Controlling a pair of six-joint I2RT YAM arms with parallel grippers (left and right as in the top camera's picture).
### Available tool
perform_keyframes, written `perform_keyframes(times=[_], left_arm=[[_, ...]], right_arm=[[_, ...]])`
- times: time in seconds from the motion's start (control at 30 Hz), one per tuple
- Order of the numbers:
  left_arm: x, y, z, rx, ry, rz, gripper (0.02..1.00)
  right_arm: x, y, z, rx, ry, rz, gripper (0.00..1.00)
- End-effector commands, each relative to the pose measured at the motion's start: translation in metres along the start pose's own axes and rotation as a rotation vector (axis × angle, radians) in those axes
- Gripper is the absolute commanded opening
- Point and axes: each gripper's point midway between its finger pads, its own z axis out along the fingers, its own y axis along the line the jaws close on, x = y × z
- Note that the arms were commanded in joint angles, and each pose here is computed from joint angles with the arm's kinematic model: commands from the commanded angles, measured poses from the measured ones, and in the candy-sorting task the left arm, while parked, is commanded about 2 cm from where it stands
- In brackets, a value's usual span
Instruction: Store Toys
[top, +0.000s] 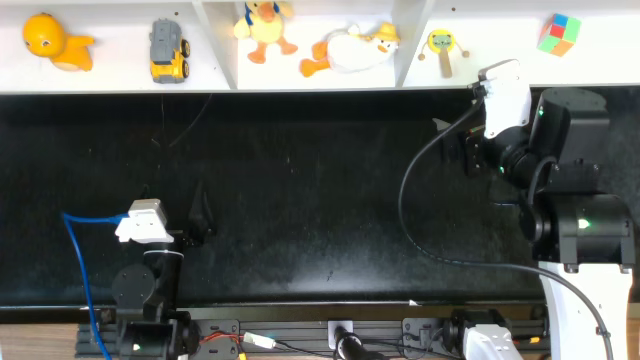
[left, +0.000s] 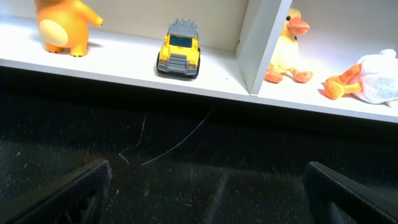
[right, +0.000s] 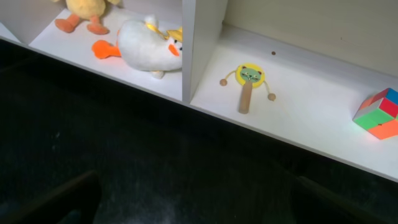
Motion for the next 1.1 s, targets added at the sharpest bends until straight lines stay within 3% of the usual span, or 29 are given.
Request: perform_keyframes(times=[0.03,0.43,0.7,0.97,1.1], left_arm=[[-0.001,0.000,0.000,0.002,-0.008,-0.009,0.998],[-0.001,0.000,0.000,0.002,-0.009,-0.009,0.998],[-0.001,0.000,0.000,0.002,-0.008,-0.009,0.998],[-0.001,0.000,0.000,0.002,-0.009,-0.009,0.996],[-0.001,0.000,0.000,0.002,-0.008,-0.009,0.998]], right_arm=[[-0.002,0.001,-0.001,-0.004,-0.007,0.000,0.996],[-0.009,0.009,-0.038,0.024,-0.110,-0.026,0.996],[0.011,0.022,-0.064,0.060,-0.231,-0.076,0.993],[0.049,0.045,-0.044,0.018,-0.465,0.039,0.996],[0.070,0.042,-0.036,0.038,-0.571,0.160,0.996]])
